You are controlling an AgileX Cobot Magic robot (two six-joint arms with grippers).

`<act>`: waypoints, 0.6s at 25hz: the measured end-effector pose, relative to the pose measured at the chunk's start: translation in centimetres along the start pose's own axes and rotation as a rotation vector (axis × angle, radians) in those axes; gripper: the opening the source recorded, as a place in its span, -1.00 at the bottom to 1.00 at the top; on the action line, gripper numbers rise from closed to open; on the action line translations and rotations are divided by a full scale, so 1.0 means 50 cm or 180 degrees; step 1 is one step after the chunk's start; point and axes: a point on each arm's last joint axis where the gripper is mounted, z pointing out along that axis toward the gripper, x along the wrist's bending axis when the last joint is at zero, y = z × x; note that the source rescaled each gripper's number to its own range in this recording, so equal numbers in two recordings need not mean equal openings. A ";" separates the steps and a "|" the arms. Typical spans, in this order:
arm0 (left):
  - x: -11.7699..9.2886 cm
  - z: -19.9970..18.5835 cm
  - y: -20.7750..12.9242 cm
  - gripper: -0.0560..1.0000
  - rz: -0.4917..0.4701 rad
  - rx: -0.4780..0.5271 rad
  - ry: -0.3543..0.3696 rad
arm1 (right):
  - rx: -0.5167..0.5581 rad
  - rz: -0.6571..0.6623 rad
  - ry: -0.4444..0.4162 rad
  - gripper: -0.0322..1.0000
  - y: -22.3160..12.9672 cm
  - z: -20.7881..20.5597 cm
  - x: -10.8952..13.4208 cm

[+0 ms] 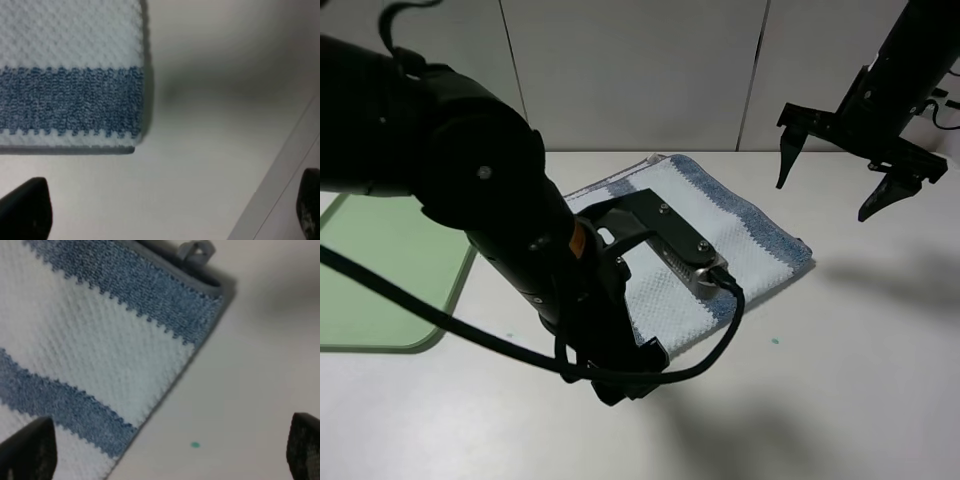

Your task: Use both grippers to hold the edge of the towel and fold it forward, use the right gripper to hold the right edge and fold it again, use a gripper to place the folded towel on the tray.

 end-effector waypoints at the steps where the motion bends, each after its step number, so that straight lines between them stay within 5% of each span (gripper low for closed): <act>1: 0.000 0.007 0.000 0.96 -0.0002 0.0030 -0.0001 | 0.0017 0.0050 0.0018 1.00 0.001 0.005 0.002; 15: 0.003 0.084 -0.055 0.96 -0.0040 0.0007 0.0019 | 0.0061 0.0249 0.0124 1.00 -0.010 0.074 0.052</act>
